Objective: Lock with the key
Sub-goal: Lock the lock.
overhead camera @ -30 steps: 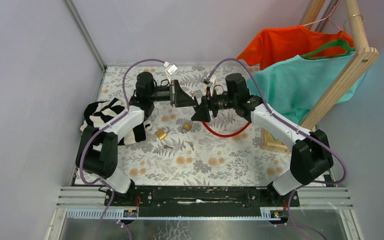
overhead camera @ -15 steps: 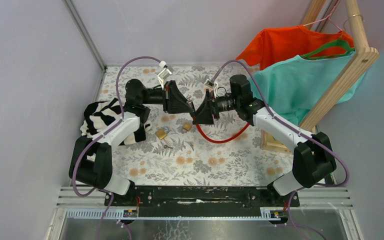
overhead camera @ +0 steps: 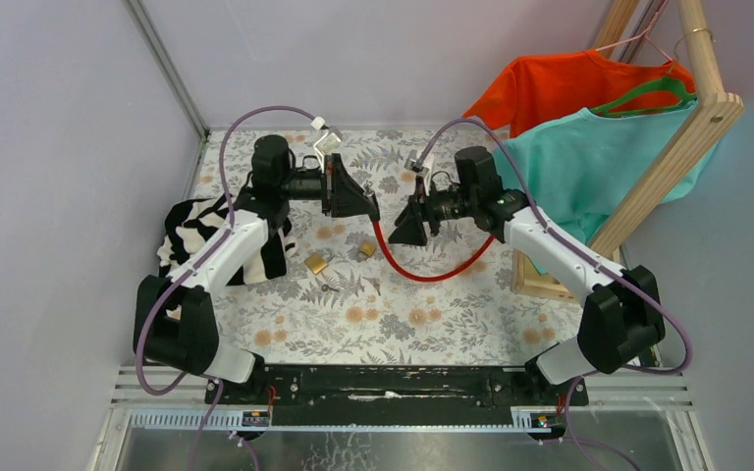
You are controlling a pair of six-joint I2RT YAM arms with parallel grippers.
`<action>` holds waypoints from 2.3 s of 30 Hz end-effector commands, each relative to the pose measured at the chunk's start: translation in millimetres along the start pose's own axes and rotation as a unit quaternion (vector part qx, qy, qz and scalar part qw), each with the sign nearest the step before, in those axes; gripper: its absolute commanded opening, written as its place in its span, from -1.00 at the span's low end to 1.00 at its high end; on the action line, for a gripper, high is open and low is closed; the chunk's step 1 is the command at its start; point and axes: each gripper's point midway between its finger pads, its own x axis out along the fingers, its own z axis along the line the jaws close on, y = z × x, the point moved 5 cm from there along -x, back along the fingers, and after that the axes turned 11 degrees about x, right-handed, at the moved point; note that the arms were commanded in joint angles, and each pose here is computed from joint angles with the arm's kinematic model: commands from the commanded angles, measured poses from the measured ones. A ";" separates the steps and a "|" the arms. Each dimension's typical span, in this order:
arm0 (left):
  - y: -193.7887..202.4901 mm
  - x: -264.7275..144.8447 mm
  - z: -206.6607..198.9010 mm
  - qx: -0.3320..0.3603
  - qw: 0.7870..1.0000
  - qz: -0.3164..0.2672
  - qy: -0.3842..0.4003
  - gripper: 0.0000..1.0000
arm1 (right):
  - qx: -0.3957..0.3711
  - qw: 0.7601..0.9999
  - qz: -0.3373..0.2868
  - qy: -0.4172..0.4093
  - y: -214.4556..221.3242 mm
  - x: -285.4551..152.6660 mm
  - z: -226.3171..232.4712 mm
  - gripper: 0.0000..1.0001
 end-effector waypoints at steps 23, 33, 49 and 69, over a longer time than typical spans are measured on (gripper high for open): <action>3.7 -32.8 17.3 0.069 0.986 0.076 -0.132 -1.00 | 0.161 0.844 0.125 0.496 113.5 -133.1 -123.8 0.46; 3.7 -50.2 15.9 0.075 0.981 0.075 -0.161 -1.00 | 0.184 0.821 0.144 0.521 113.0 -125.3 -162.7 0.46; 2.3 -69.2 -27.6 0.078 0.984 0.109 -0.120 -1.00 | 0.188 0.813 0.132 0.536 114.2 -120.3 -179.7 0.48; 14.5 -70.5 -36.6 0.070 0.985 0.110 -0.113 -1.00 | 0.211 0.793 0.098 0.562 105.8 -121.3 -207.1 0.48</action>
